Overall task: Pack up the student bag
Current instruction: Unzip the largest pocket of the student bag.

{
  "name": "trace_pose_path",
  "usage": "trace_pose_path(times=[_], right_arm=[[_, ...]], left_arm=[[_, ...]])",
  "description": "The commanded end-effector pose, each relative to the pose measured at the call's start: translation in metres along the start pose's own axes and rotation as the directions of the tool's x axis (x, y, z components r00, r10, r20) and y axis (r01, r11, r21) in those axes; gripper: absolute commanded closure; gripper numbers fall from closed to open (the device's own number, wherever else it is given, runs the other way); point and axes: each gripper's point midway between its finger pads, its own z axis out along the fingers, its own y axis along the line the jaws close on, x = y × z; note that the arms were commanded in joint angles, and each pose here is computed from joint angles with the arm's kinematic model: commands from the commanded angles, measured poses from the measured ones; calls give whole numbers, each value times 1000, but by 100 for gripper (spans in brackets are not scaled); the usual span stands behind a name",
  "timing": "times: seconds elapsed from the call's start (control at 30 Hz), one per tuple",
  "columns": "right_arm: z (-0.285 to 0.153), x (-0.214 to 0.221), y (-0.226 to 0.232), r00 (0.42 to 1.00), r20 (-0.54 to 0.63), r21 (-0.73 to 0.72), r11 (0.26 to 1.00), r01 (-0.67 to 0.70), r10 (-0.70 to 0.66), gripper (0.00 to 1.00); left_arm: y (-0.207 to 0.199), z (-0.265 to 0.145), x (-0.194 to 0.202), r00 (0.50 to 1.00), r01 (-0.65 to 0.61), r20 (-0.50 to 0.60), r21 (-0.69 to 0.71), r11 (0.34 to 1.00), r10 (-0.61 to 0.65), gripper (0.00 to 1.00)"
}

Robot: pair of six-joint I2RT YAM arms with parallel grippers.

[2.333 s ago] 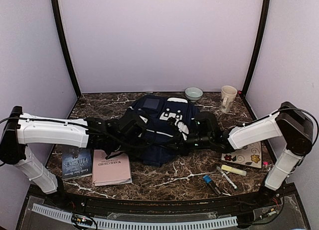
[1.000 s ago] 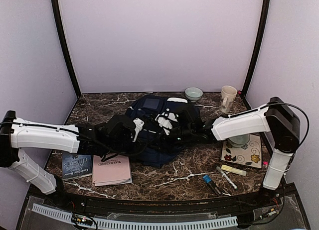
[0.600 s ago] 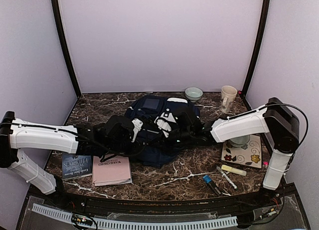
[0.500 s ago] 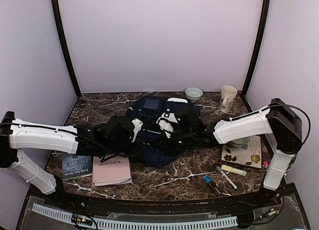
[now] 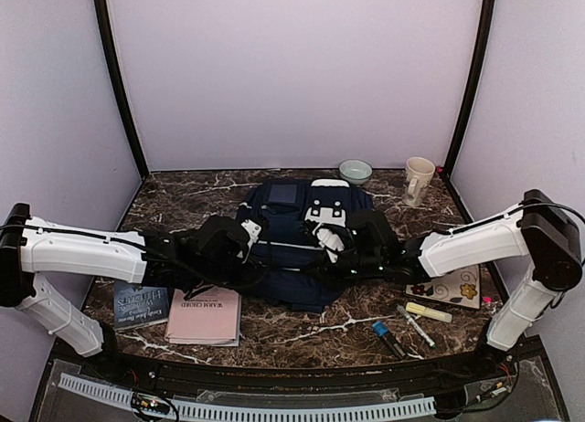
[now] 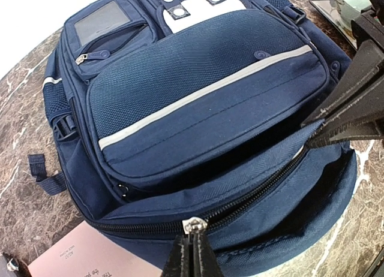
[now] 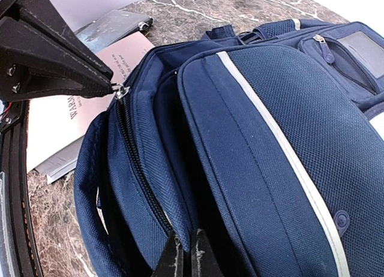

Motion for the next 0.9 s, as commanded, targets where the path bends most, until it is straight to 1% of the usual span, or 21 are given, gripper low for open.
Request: trace_pose_path(times=[0.0, 0.03, 0.1, 0.13, 0.23, 0.3, 0.43, 0.53, 0.77, 0.87], right_arm=[[-6, 2, -8, 1000, -7, 28, 999, -29, 29, 94], [-6, 0, -8, 1000, -3, 30, 999, -28, 28, 87], [-6, -7, -11, 1000, 12, 51, 998, -28, 27, 64], [-6, -9, -12, 999, 17, 57, 998, -28, 27, 54], [-7, -23, -10, 999, 43, 49, 999, -12, 10, 37], [-7, -33, -4, 998, 60, 29, 1000, 6, -8, 31], [-4, -48, 5, 997, 74, -6, 999, 34, -34, 28], [3, -52, 9, 997, 71, -26, 999, 40, -38, 28], [27, -47, 18, 998, 38, -102, 993, 52, -48, 29], [36, -43, 21, 999, 24, -131, 990, 50, -47, 32]], left_arm=[[-5, 0, -16, 999, 9, 43, 34, 999, -10, 100], [-7, 0, -17, 999, 7, 45, 43, 999, -9, 100], [-14, 0, -19, 999, 3, 54, 76, 997, -8, 100], [-18, 0, -20, 998, -1, 58, 99, 995, -5, 100], [-28, 2, -24, 997, -5, 74, 148, 989, -6, 100], [-30, 4, -25, 997, -9, 73, 155, 988, -2, 100], [-32, 6, -28, 997, -11, 71, 151, 988, 0, 100], [-35, 1, -33, 996, -10, 91, 180, 984, -7, 100], [-37, -7, -38, 993, -15, 114, 207, 978, -9, 100], [-38, -5, -35, 994, -18, 109, 208, 978, -5, 100]])
